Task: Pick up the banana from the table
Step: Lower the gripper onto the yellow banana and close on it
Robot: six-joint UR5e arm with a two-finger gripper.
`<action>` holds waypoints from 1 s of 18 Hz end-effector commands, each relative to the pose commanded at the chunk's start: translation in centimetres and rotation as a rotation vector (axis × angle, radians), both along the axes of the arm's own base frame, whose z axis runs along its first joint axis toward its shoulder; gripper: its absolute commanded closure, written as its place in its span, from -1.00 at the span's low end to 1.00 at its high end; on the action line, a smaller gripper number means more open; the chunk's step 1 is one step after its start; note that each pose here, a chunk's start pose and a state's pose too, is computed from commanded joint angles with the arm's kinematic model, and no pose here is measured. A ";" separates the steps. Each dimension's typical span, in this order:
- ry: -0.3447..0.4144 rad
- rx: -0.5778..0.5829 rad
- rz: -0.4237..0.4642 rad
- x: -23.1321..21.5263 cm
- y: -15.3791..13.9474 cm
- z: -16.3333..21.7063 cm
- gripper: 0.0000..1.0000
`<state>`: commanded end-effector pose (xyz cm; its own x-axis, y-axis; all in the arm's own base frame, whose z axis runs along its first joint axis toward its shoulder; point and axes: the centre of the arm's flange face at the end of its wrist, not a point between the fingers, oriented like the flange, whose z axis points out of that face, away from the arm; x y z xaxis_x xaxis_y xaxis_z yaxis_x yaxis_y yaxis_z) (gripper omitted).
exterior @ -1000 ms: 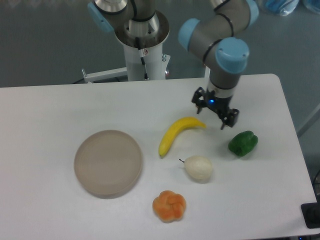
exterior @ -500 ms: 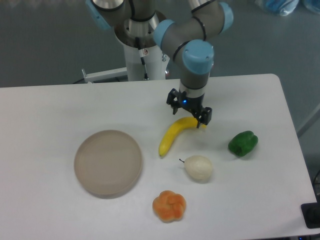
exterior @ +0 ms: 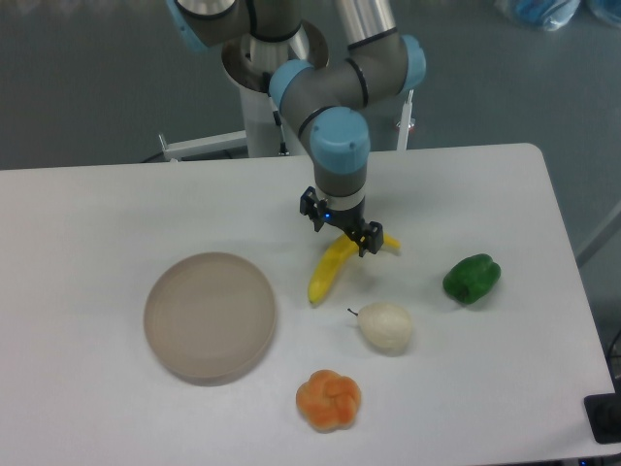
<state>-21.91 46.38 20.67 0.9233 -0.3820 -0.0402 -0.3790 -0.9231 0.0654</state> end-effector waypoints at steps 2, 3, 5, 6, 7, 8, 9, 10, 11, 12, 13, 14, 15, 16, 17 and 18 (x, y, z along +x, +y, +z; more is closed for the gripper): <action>-0.001 -0.001 -0.005 0.1 0.1 -0.1 -1.00; -0.006 -0.007 -0.005 0.1 0.1 -0.5 -1.00; -0.009 -0.011 -0.006 0.0 0.3 -0.9 -1.00; -0.008 -0.010 -0.006 -0.2 0.4 -1.1 -1.00; -0.008 -0.010 -0.006 -0.2 0.5 -1.2 -1.00; -0.011 -0.013 -0.006 -0.1 0.4 -1.5 -1.00; -0.011 -0.013 -0.006 -0.2 0.5 -1.5 -1.00; -0.010 -0.012 -0.006 -0.2 0.5 -1.5 -1.00; -0.011 -0.013 -0.006 -0.2 0.5 -1.5 -1.00; -0.011 -0.013 -0.006 -0.3 0.6 -1.6 -1.00; -0.010 -0.012 -0.006 -0.3 0.6 -1.5 -0.90; -0.011 -0.013 -0.006 -0.3 0.6 -1.6 -0.68; -0.012 -0.014 -0.006 -0.4 0.7 -1.7 -0.38; -0.013 -0.016 -0.005 -0.5 0.7 -1.8 -0.18; -0.013 -0.016 -0.005 -0.6 0.7 -1.8 -0.08; -0.013 -0.016 -0.005 -0.6 0.7 -1.8 0.01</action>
<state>-22.55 47.04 18.87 0.9219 -0.3867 -0.0221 -0.3842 -0.9202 0.0749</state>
